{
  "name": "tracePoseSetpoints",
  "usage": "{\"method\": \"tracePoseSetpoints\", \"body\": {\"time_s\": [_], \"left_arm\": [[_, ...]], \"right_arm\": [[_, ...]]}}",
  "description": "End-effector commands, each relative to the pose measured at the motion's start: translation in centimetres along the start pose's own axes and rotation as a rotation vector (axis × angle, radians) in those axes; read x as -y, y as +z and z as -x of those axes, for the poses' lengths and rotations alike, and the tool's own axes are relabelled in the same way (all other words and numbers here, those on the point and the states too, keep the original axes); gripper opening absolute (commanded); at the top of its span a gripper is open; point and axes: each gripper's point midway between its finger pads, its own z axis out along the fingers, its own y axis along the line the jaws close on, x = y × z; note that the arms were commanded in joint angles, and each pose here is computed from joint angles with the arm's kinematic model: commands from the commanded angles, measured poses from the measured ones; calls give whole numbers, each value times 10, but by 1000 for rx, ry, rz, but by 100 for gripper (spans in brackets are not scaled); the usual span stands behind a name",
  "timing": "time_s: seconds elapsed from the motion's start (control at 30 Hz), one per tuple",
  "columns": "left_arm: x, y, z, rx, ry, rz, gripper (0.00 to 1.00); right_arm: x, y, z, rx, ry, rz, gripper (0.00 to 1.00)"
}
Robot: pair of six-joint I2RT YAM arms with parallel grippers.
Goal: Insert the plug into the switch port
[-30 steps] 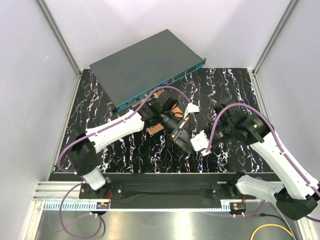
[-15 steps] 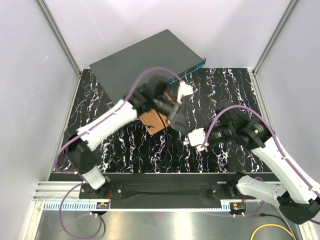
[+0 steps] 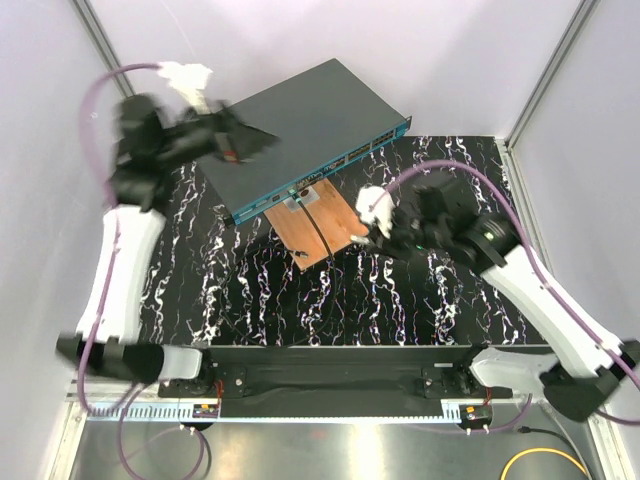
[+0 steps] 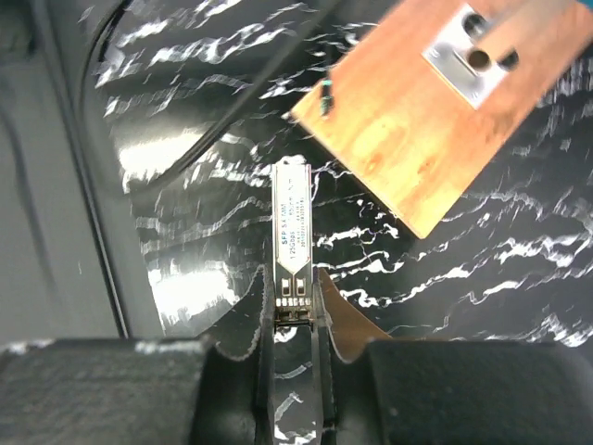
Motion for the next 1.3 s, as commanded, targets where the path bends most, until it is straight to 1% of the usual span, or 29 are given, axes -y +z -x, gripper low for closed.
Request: {"method": "tracePoseSetpoints", "body": {"time_s": [0.0, 0.03, 0.07, 0.13, 0.17, 0.2, 0.23, 0.27, 0.33, 0.4, 0.43, 0.47, 0.5, 0.6, 0.63, 0.73, 0.87, 0.93, 1.07, 1.27], "left_arm": [[13, -69, 72, 349, 153, 120, 99], [9, -82, 76, 382, 159, 154, 99], [-3, -100, 82, 426, 159, 225, 99], [-7, -120, 72, 445, 142, 304, 99], [-18, -133, 71, 466, 138, 375, 99], [-23, -140, 58, 458, 114, 414, 99], [-28, -146, 53, 464, 109, 449, 99], [-36, -153, 49, 477, 97, 498, 99], [-46, -158, 30, 470, 57, 547, 99], [-66, -162, 8, 457, -21, 613, 99], [-68, -164, 1, 468, -52, 628, 99], [-71, -165, -4, 473, -71, 635, 99], [-84, -163, -18, 464, -110, 650, 99], [-98, -161, -35, 474, -195, 662, 99], [-100, -157, -40, 467, -235, 644, 99], [-109, -152, -52, 470, -291, 620, 99], [-110, -144, -59, 452, -313, 568, 99], [-116, -141, -64, 438, -347, 571, 99], [-115, -138, -62, 442, -355, 545, 99], [-119, -138, -65, 444, -368, 553, 99]], "right_arm": [[40, 4, 30, 31, 215, -176, 0], [49, 14, 26, 2, 250, -197, 0], [63, 10, 32, 7, 306, -268, 0], [76, 23, 29, -28, 369, -310, 0], [91, 20, 31, -27, 442, -397, 0], [98, 22, 33, -24, 473, -430, 0], [106, 31, 25, -62, 495, -456, 0], [113, 28, 29, -57, 514, -495, 0], [123, 35, 24, -79, 545, -539, 0], [131, 33, 24, -87, 581, -588, 0], [134, 36, 20, -102, 596, -603, 0], [136, 35, 22, -98, 596, -609, 0], [136, 35, 22, -96, 595, -610, 0], [137, 37, 26, -77, 629, -615, 0], [137, 40, 26, -80, 631, -608, 0], [140, 42, 33, -61, 637, -604, 0], [144, 46, 39, -47, 639, -594, 0], [146, 48, 42, -42, 640, -590, 0], [147, 53, 43, -42, 645, -582, 0], [150, 60, 46, -44, 655, -575, 0]]}}
